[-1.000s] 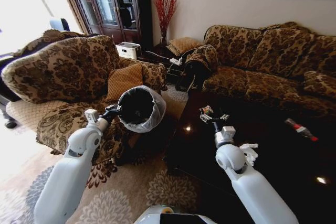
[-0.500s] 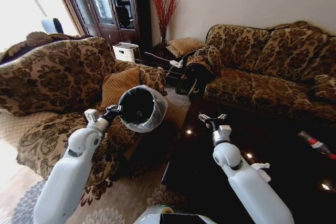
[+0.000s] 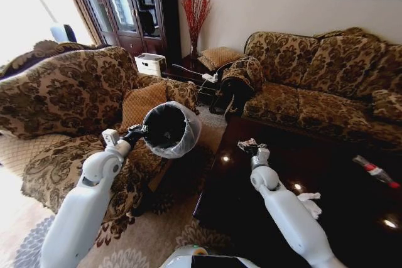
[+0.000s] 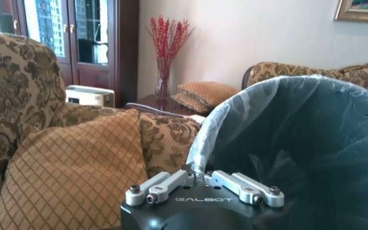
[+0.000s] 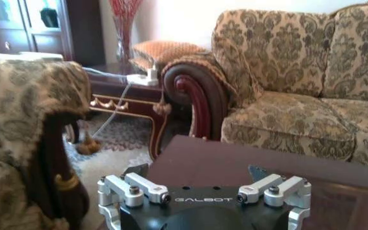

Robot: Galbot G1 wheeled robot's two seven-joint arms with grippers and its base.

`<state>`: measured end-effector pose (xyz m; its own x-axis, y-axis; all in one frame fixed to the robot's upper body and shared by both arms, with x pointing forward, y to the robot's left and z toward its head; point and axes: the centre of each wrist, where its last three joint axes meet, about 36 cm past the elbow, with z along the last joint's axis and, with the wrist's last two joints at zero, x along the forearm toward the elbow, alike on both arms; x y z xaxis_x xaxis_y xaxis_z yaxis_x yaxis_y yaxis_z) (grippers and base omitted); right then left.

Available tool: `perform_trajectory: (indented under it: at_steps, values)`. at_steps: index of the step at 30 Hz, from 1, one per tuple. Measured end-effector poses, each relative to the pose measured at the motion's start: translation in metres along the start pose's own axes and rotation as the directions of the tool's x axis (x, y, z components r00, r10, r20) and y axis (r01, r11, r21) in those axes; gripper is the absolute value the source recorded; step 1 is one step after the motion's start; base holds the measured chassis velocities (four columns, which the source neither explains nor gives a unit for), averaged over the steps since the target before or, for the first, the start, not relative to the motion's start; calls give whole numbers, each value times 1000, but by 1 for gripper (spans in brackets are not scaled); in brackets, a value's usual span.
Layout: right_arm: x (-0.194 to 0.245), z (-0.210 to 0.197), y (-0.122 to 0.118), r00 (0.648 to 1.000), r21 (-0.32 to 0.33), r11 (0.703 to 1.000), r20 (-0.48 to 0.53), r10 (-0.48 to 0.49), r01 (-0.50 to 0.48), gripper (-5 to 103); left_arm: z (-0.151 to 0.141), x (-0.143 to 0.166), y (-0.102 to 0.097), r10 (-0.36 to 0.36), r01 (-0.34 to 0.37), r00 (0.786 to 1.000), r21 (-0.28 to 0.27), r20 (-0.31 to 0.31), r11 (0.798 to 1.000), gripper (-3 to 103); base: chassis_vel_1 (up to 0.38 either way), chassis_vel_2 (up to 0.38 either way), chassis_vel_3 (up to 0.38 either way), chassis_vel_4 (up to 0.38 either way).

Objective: Move to the front of the table and place the trash on the table into the trash bin.

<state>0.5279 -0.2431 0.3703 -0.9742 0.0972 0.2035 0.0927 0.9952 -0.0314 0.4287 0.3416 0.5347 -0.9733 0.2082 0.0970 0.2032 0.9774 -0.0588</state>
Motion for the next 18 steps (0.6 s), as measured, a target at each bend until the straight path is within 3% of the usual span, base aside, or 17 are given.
perform_trajectory:
  at_steps: [8,15,18]
  values:
    - [-52,6,9,998,16,999,-31,46,-46,100,0,-12,-4,20,-20,1000,1,0,1000,2,0,0,0,0]
    - [-74,28,-10,989,31,995,-113,99,-96,100,0,-28,-14,47,-47,999,26,14,999,2,0,0,0,0]
    - [-75,32,-16,986,7,995,-136,100,-100,99,-1,-31,-18,58,-58,998,25,18,998,2,0,0,0,0]
